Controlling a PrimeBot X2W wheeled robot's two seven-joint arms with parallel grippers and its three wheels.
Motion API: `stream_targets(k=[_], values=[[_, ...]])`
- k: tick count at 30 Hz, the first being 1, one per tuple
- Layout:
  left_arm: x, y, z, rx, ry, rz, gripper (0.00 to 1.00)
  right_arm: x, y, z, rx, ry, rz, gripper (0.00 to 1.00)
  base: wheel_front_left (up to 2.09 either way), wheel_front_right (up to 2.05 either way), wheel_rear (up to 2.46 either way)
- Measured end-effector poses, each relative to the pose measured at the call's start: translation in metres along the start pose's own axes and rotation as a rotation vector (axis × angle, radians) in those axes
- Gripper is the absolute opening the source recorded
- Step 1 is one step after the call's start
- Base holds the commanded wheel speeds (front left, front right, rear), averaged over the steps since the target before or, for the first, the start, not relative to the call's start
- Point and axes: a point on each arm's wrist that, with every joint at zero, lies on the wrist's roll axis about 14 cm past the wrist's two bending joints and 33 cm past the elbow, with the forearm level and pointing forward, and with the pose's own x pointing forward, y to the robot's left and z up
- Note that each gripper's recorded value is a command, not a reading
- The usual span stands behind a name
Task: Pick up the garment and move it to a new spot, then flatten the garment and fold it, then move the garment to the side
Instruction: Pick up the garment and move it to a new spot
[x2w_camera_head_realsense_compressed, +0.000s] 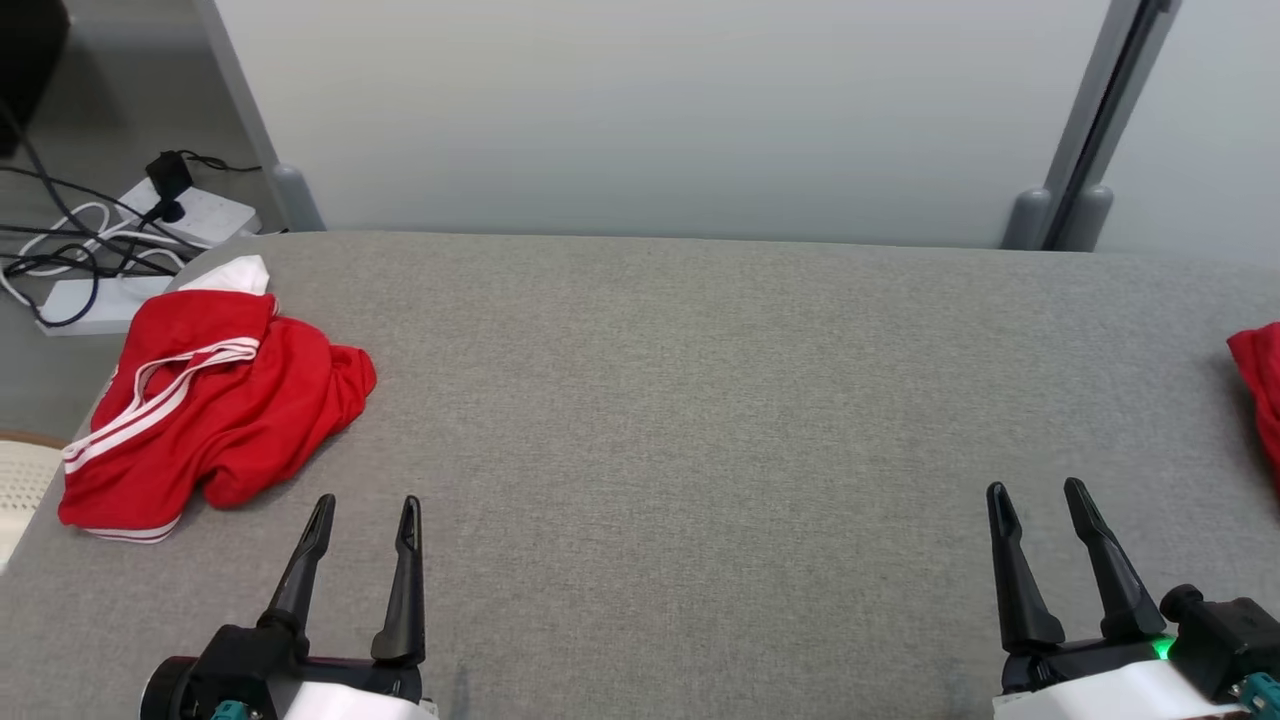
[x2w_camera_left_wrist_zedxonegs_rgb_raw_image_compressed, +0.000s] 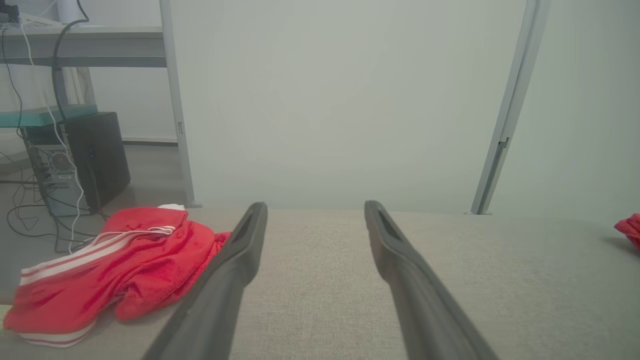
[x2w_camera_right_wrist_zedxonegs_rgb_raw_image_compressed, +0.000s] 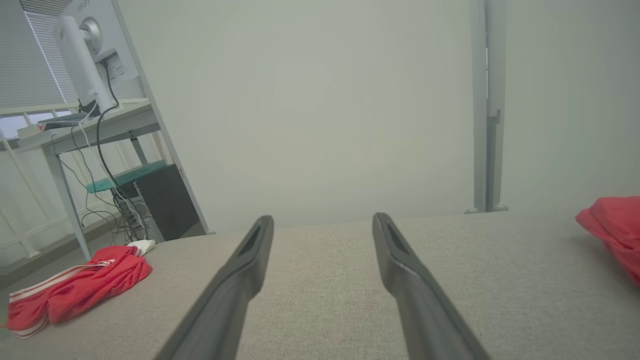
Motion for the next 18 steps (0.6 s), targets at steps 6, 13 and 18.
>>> stream_targets(k=[6,13,18], values=[[-0.008,0.016,0.004,0.008,-0.009,0.053,1.0,0.01,0.017,-0.009,0.012,0.024,0.057,1.0,0.0,0.0,0.0],[-0.022,0.041,0.01,0.013,-0.022,0.138,1.0,0.023,0.047,-0.023,0.03,0.056,0.151,1.0,0.0,0.0,0.0],[-0.035,0.058,0.016,0.023,-0.035,0.204,1.0,0.031,0.066,-0.03,0.044,0.075,0.211,1.0,0.0,0.0,0.0]])
